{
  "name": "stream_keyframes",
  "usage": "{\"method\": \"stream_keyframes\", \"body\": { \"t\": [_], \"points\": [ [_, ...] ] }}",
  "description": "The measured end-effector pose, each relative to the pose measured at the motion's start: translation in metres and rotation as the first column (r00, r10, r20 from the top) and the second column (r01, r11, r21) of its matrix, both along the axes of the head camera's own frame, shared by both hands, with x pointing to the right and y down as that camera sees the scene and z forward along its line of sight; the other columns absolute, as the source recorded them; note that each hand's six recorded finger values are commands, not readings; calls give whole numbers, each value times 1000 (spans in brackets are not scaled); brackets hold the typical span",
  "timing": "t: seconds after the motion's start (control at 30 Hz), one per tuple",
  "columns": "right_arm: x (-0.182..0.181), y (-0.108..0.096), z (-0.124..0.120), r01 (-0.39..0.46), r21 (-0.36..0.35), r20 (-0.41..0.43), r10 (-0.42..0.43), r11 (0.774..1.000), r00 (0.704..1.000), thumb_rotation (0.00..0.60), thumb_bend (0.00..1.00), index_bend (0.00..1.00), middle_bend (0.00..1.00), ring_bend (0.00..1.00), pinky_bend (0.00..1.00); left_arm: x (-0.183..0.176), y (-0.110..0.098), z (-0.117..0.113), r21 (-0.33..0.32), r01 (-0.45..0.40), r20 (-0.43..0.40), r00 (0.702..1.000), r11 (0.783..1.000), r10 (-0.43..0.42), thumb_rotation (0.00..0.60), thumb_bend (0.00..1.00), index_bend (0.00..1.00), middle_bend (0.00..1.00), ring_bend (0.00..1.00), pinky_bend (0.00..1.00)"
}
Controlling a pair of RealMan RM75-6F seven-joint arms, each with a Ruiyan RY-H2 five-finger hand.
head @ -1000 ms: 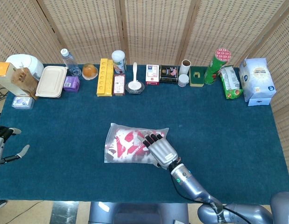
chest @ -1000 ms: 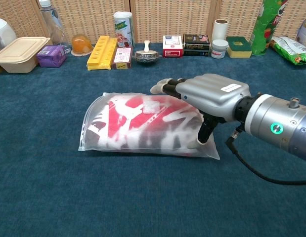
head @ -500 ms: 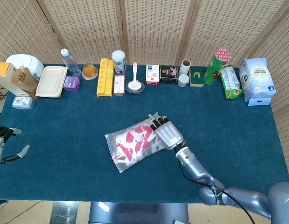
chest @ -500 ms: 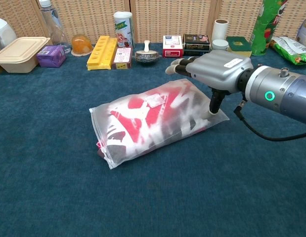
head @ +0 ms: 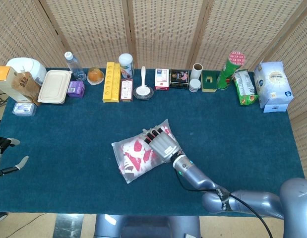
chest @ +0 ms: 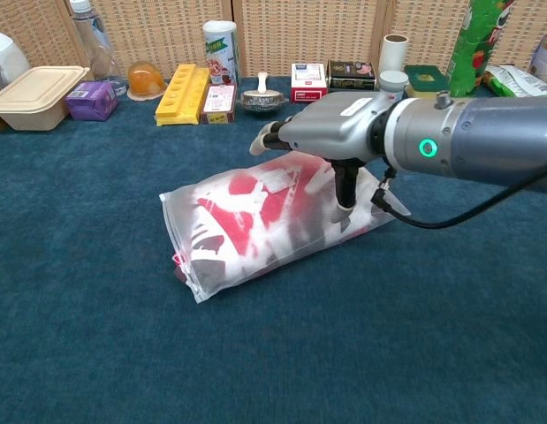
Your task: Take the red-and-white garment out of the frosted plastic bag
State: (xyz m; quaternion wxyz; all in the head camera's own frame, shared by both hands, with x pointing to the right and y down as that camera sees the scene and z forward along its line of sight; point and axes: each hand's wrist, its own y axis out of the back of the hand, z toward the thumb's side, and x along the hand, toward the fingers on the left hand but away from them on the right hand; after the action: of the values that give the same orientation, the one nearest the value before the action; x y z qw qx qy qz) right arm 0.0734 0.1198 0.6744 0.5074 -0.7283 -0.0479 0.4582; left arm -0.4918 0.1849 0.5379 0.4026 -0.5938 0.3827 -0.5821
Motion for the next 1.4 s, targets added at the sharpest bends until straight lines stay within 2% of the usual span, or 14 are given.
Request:
{"method": "stream_keyframes", "body": {
  "t": [0.3, 0.4, 0.43, 0.5, 0.57, 0.67, 0.77, 0.87, 1.07, 1.2, 1.4],
  "points": [
    [-30, -1, 10, 104, -4, -100, -104, 995, 990, 600, 43, 0, 37, 122, 95, -7, 2, 4, -10, 15, -5, 1000, 1000, -15, 399, 224, 377, 426, 313, 307],
    [-39, 0, 14, 139, -4, -134, -138, 990, 981, 600, 48, 8, 139, 189, 125, -8, 3, 6, -14, 16, -11, 1000, 1000, -16, 401, 223, 377, 426, 312, 307],
    [-42, 0, 16, 147, -4, -142, -146, 989, 979, 600, 54, 53, 216, 256, 172, -8, 3, 6, -15, 14, -13, 1000, 1000, -15, 403, 222, 377, 426, 313, 307],
    [-49, 2, 17, 158, 0, -147, -156, 987, 977, 600, 75, 215, 366, 418, 316, -8, 3, 7, -18, 12, -17, 1000, 1000, -12, 403, 222, 378, 426, 313, 307],
    [-52, 1, 17, 154, 7, -137, -152, 988, 979, 600, 100, 438, 543, 623, 501, -8, 3, 6, -17, 8, -18, 1000, 1000, -9, 401, 222, 377, 426, 313, 307],
    [-53, 0, 15, 132, 19, -99, -130, 991, 987, 600, 132, 647, 729, 840, 717, -7, 2, 5, -13, 1, -23, 1000, 1000, -1, 398, 222, 377, 426, 313, 307],
    [-50, -1, 14, 89, 15, -38, -89, 996, 995, 600, 167, 766, 840, 968, 866, -3, 3, 6, -20, -14, -30, 999, 1000, 13, 403, 222, 378, 426, 312, 308],
    [-44, -1, 13, 40, -6, 29, -40, 999, 999, 600, 181, 810, 880, 1000, 942, 2, 2, 8, -31, -35, -41, 999, 999, 34, 402, 222, 378, 426, 313, 344],
    [-18, -9, 3, -80, -96, 159, 95, 992, 983, 600, 183, 834, 901, 1000, 996, 27, -5, 10, -46, -135, -48, 990, 990, 132, 402, 223, 377, 426, 325, 389],
    [5, -17, -12, -152, -167, 232, 189, 974, 954, 600, 183, 835, 904, 1000, 1000, 51, -13, 10, -47, -223, -60, 974, 974, 221, 405, 222, 377, 426, 354, 413],
    [26, -22, -32, -207, -266, 314, 288, 941, 904, 600, 182, 837, 907, 1000, 1000, 87, -25, 11, -43, -343, -70, 938, 938, 339, 413, 222, 377, 475, 402, 465]
  ]
}}
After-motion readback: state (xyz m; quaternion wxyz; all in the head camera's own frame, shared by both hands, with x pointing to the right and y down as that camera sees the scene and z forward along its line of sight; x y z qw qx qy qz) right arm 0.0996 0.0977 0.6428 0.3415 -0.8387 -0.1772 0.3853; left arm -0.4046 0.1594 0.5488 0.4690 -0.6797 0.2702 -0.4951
